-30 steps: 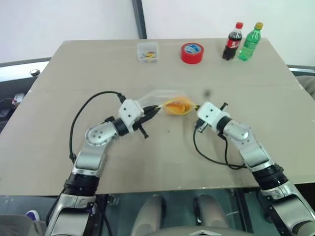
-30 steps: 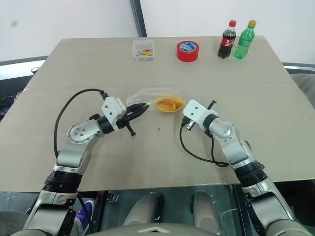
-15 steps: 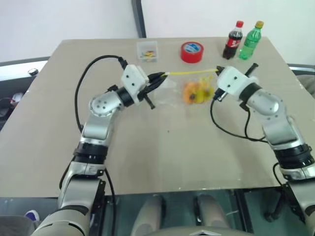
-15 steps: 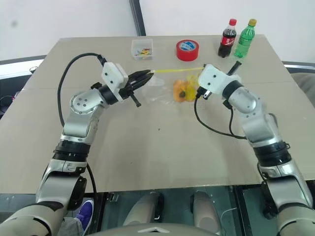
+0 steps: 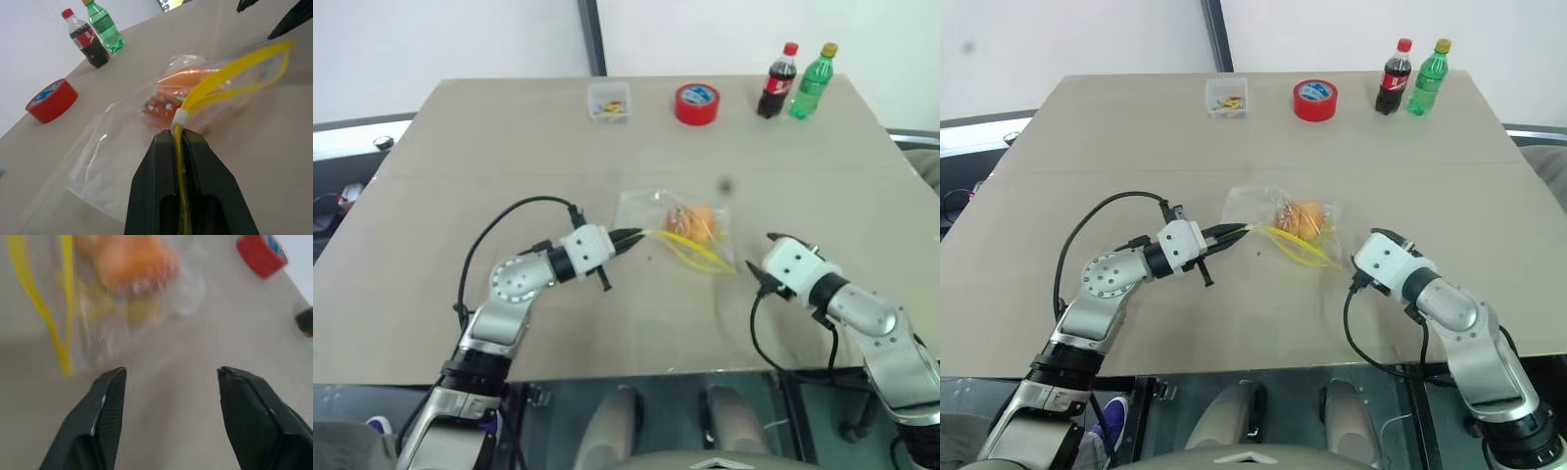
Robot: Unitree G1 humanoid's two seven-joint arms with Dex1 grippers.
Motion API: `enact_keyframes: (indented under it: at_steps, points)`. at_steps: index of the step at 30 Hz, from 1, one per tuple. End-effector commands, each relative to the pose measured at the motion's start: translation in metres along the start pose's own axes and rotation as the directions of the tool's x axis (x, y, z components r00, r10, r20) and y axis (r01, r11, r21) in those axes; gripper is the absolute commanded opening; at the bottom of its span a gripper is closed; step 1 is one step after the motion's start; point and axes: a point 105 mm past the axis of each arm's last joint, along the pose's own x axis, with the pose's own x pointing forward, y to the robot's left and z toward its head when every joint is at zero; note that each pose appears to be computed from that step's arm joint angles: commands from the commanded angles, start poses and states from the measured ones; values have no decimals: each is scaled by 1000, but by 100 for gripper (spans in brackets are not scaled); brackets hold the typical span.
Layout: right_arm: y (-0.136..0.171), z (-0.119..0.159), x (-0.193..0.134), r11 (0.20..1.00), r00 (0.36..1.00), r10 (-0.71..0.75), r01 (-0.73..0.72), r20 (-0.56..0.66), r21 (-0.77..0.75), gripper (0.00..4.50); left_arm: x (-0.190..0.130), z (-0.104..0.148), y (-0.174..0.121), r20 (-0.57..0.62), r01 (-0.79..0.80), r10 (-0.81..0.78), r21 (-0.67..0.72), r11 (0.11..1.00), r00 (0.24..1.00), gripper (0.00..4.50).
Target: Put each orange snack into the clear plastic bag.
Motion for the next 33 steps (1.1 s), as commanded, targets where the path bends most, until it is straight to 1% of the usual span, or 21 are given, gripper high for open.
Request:
enact_keyframes:
  at_steps: [1,3,5,9,10,12,14,21,33]
  points:
    - [-1,49,6,996,985,59,-47,165,-72,275,4,18,10,59,-26,20,93,995,998,0]
    - [5,66,21,993,970,104,-87,218,-85,275,7,21,11,66,-25,17,112,993,998,0]
    - [12,77,33,987,958,146,-123,246,-107,275,8,24,10,72,-14,3,141,990,997,0]
    - [22,86,49,975,944,201,-166,262,-150,275,8,28,12,80,-16,3,164,986,997,0]
    - [23,88,51,972,942,206,-166,263,-166,237,7,29,12,80,-15,1,175,984,997,0]
    - [23,89,55,966,941,216,-166,261,-200,214,5,30,12,77,-10,-5,194,981,997,0]
    - [22,90,59,958,941,213,-149,262,-243,214,4,30,10,71,-6,-9,207,978,997,0]
    - [24,98,66,941,930,237,-148,281,-304,214,2,30,8,63,-3,-12,230,973,998,0]
    - [29,103,73,923,914,275,-164,299,-348,214,3,30,8,63,-4,-13,251,968,998,0]
